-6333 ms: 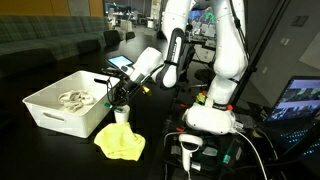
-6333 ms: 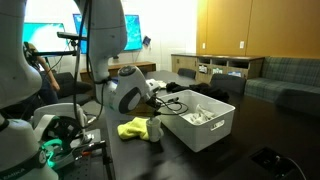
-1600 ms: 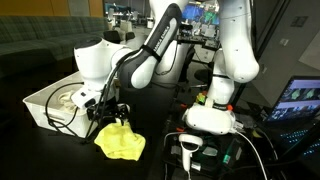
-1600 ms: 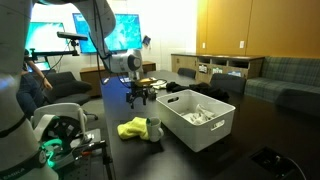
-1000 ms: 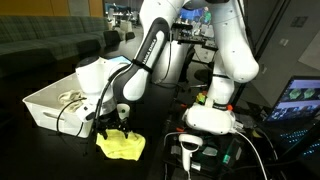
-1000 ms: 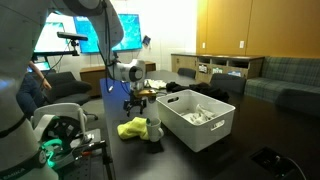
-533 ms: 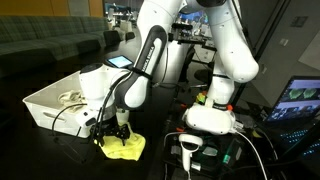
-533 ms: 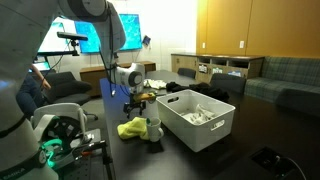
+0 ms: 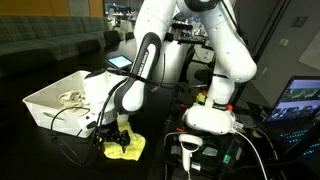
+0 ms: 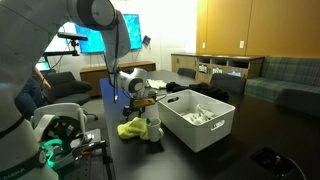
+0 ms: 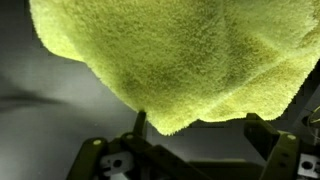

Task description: The white towel should go in the basket first, followed by the marker in the cup, then the yellow towel in the basket, and the black tape in the cup.

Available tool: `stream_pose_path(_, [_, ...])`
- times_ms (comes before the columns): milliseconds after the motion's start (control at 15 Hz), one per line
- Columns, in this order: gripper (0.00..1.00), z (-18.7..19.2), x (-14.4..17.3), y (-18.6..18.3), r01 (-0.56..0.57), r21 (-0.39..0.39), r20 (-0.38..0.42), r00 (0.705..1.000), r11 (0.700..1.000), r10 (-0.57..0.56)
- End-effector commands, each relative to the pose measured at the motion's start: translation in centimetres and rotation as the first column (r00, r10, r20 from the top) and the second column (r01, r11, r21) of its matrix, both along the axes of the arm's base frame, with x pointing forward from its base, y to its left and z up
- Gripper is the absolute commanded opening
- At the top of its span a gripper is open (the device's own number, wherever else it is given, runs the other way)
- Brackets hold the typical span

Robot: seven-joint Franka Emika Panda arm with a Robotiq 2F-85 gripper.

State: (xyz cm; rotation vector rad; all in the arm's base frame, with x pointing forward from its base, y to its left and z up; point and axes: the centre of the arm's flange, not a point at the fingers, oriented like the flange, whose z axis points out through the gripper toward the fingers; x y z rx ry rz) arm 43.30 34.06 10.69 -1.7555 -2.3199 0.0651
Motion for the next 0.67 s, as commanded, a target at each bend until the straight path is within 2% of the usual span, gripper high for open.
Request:
stream_pose_path(0, [1.00,-0.4,0.6,-0.7,0.051,0.065,-0.038,0.998,0.997,-0.049])
stream_pose_path(333, [1.00,-0.1,1.4,-1.5,0.130,0.076,-0.048,0.991,0.989,-0.126])
stream_pose_path(600, [1.00,-0.6,1.8,-1.3,0.139,0.035,-0.050,0.989,0.990,-0.137])
